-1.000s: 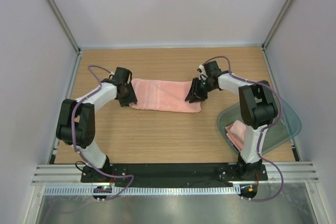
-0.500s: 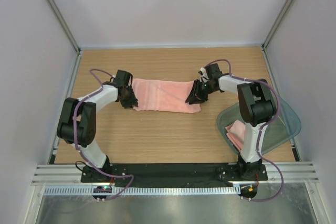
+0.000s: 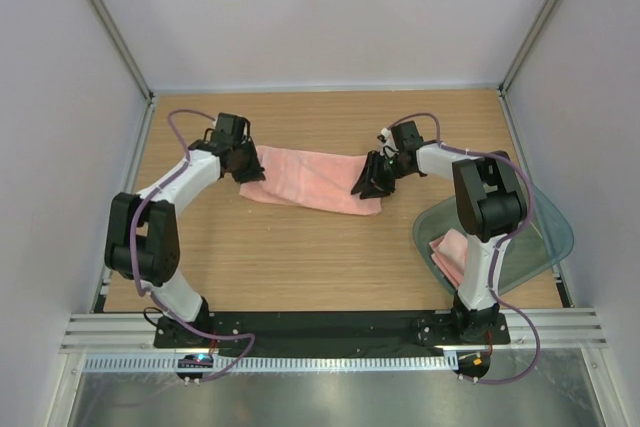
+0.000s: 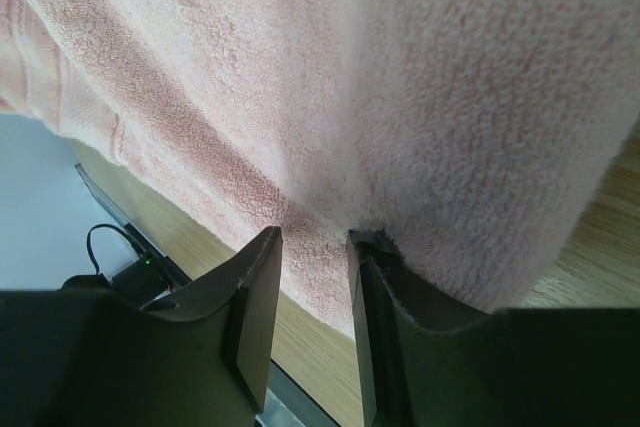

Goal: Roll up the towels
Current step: Fold the towel

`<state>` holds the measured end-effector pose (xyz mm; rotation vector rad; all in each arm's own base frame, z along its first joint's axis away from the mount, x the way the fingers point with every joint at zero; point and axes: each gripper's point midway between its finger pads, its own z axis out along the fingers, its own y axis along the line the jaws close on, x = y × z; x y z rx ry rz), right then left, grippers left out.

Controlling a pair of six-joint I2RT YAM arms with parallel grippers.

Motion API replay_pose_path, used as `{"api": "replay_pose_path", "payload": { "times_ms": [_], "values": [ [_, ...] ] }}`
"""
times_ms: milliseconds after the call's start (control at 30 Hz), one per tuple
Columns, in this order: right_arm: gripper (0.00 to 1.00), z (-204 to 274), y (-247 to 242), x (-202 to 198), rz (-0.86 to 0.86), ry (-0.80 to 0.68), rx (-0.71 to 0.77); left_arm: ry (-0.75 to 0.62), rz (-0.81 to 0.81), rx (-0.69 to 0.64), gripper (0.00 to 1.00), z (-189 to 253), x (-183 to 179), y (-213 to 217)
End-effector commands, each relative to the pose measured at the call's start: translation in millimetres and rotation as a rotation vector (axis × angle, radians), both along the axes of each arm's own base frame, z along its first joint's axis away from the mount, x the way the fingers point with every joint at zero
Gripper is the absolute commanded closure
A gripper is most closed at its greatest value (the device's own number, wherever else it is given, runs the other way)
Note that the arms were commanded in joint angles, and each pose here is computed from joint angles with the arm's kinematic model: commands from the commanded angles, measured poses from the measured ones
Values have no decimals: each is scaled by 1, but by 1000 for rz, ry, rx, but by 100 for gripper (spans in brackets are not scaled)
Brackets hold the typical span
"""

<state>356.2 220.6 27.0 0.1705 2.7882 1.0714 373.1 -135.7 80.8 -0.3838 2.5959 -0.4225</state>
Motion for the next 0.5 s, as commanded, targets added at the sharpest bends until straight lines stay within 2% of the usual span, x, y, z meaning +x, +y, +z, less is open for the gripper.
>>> {"api": "replay_pose_path", "payload": {
  "times_ms": [0, 133, 467],
  "values": [
    [57, -4, -12, 1, -16, -28, -86, -170, -65, 32, 100, 54, 18, 0],
    [52, 6, -12, 1, -12, -40, -88, -171, -35, 104, 100, 47, 26, 17],
    [51, 23, -13, -6, -13, -55, -69, 66, 95, 205, 100, -36, 16, 58]
  ]
}}
